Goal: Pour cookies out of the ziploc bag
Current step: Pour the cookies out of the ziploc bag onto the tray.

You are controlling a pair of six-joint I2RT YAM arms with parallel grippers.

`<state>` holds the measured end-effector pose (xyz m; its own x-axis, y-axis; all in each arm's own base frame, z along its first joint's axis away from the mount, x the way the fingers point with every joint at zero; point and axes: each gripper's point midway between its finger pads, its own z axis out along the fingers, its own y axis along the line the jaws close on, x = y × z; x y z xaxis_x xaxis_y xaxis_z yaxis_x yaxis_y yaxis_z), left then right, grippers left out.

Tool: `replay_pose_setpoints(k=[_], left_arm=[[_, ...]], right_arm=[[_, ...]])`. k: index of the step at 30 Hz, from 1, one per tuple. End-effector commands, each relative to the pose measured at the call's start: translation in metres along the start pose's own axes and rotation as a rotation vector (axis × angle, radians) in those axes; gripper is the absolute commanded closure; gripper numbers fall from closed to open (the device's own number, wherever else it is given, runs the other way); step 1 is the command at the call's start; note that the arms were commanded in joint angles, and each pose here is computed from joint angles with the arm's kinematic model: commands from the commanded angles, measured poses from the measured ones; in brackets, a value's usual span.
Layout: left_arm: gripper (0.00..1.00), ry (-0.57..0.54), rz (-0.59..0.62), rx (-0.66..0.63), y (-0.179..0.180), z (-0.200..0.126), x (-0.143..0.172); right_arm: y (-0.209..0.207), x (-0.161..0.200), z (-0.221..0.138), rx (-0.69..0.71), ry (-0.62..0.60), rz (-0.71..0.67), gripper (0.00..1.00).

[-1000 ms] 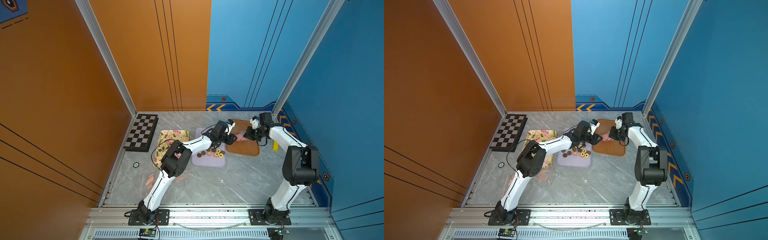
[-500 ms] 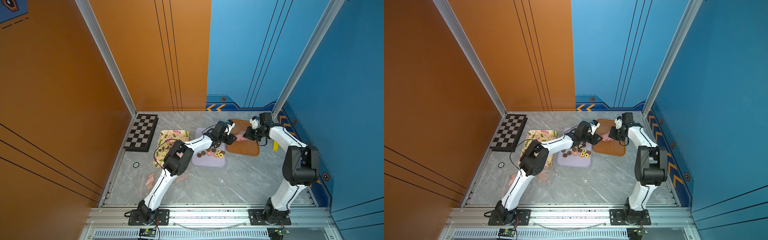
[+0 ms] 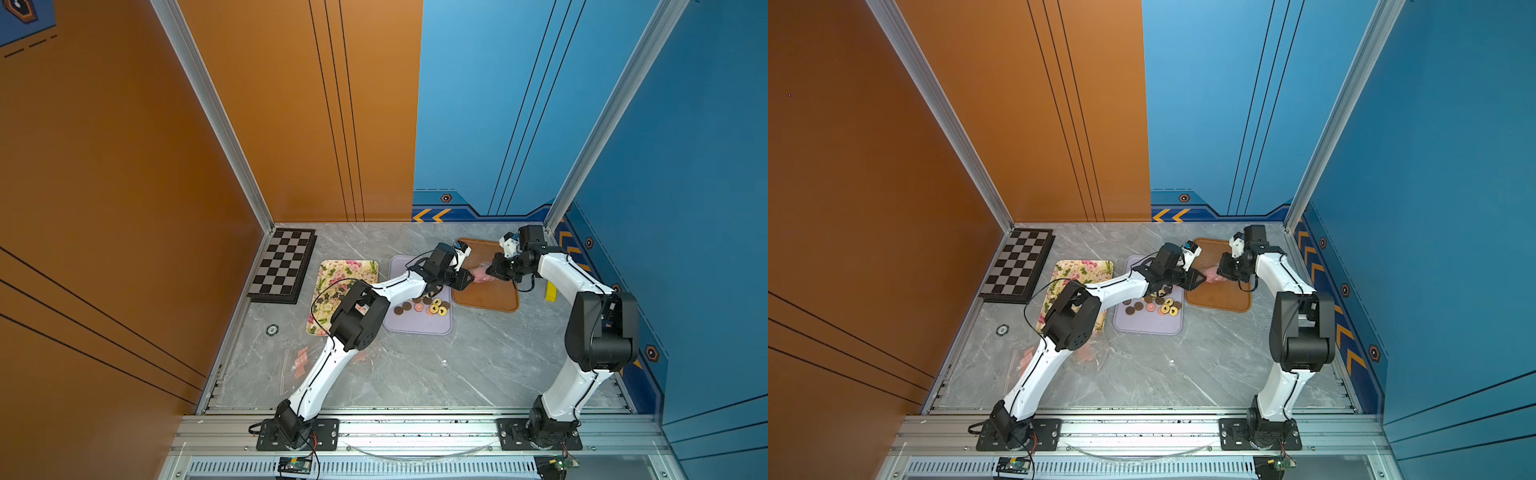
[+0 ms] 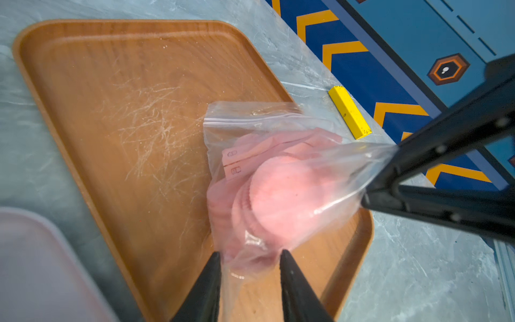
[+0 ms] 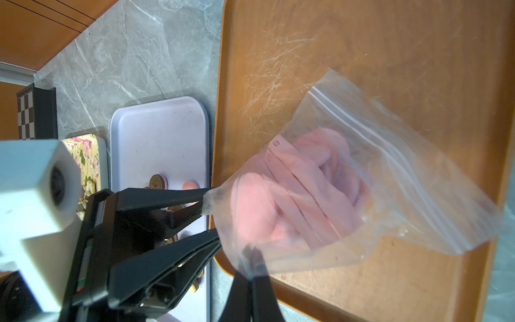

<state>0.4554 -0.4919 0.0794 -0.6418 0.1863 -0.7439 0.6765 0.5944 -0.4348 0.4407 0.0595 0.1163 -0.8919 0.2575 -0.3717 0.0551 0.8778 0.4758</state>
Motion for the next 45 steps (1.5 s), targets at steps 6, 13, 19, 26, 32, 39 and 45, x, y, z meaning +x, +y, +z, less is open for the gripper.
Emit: replay_pose_setpoints(k=[6,13,19,26,32,39,45], left_arm=[[0.98,-0.021,0.009,0.026,0.002,-0.002,-0.005],[1.0,-0.063,0.067,0.005,-0.01,-0.017,-0.017],[1.0,-0.129,0.128,-0.034,-0.029,-0.036,-0.044],[1.0,-0.159,0.131,-0.041,-0.037,-0.045,-0.057],[1.0,-0.176,0.133,-0.016,-0.048,-0.046,-0.07],[1.0,-0.177,0.145,-0.014,-0.06,-0.04,-0.094],[1.0,-0.156,0.127,-0.021,-0.055,-0.029,-0.091]], right_arm=[[0.009,-0.008,-0.012,-0.023,-0.025,-0.025,1.0],[0.007,-0.006,-0.011,-0.018,-0.022,-0.021,1.0],[0.009,-0.01,-0.016,-0.046,-0.033,0.011,1.0],[0.014,-0.009,-0.014,-0.101,-0.026,0.036,1.0],[0.006,-0.021,-0.019,-0.161,-0.066,0.138,1.0],[-0.001,-0.04,-0.034,-0.224,-0.117,0.215,1.0],[-0.003,-0.041,-0.027,-0.248,-0.099,0.233,1.0]])
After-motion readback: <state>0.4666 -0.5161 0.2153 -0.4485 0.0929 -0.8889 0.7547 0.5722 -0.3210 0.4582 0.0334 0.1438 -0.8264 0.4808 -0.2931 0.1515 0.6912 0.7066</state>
